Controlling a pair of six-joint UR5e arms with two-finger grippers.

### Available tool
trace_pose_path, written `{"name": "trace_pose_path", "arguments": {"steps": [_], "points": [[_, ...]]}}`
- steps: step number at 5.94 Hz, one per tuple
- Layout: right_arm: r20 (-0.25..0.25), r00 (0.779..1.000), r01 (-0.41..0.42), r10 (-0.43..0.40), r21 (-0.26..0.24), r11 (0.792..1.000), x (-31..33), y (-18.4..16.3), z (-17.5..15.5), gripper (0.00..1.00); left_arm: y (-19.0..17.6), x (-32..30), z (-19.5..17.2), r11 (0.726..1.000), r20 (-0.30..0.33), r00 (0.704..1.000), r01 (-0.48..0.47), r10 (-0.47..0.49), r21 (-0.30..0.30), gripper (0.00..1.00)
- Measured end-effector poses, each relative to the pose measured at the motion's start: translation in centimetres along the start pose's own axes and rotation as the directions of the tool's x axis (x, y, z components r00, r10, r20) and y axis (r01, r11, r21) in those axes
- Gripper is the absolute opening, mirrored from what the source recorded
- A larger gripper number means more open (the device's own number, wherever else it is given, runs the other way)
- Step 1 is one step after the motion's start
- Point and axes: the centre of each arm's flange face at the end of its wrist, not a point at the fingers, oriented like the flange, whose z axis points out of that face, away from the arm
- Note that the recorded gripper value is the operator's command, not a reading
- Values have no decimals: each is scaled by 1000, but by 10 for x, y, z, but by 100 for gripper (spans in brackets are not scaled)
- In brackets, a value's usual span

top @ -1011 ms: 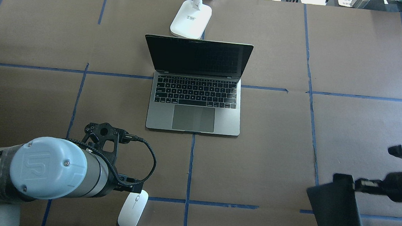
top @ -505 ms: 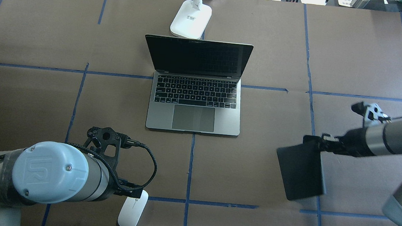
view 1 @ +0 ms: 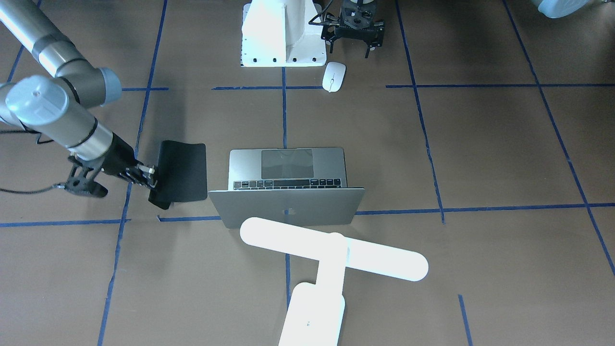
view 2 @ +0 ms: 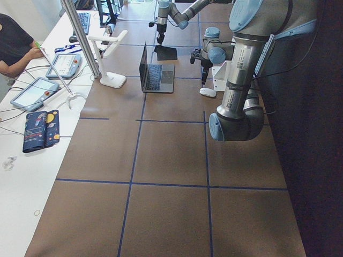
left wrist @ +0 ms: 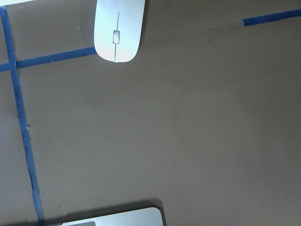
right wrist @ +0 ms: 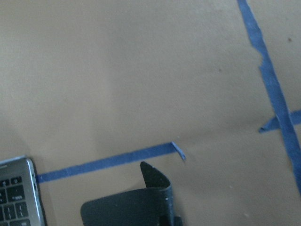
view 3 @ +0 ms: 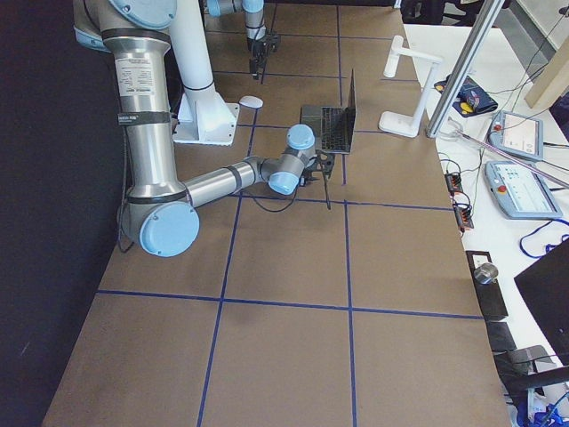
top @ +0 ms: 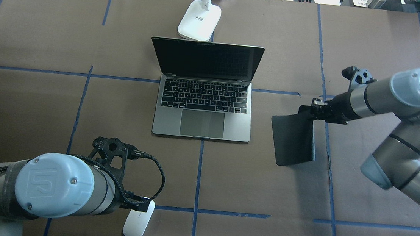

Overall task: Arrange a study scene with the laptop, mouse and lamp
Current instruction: 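Grasp the black mouse pad with the right gripper and lift it, then place the pad beside the laptop while the left gripper grasps the mouse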

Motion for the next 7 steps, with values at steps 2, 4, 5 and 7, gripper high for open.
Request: {"name": "trace_pose_path", "arguments": {"steps": [2, 4, 5, 7], "points": [[-2, 1000, -10, 10, 7, 1000, -22, -23, 10, 99, 5, 2, 8, 998, 13, 998, -60, 60, -13, 100], [6, 1000, -16, 16, 0, 1000, -26, -31, 4, 100, 32, 1, 44, 984, 47, 983, -173, 175, -39, 100], [24, 999, -29, 29, -17, 999, -23, -41, -14, 100, 38, 6, 66, 981, 33, 981, -189, 191, -41, 100], [64, 997, -32, 35, -35, 999, -18, -50, -47, 100, 39, 16, 96, 984, -31, 984, -177, 177, -18, 100]]}}
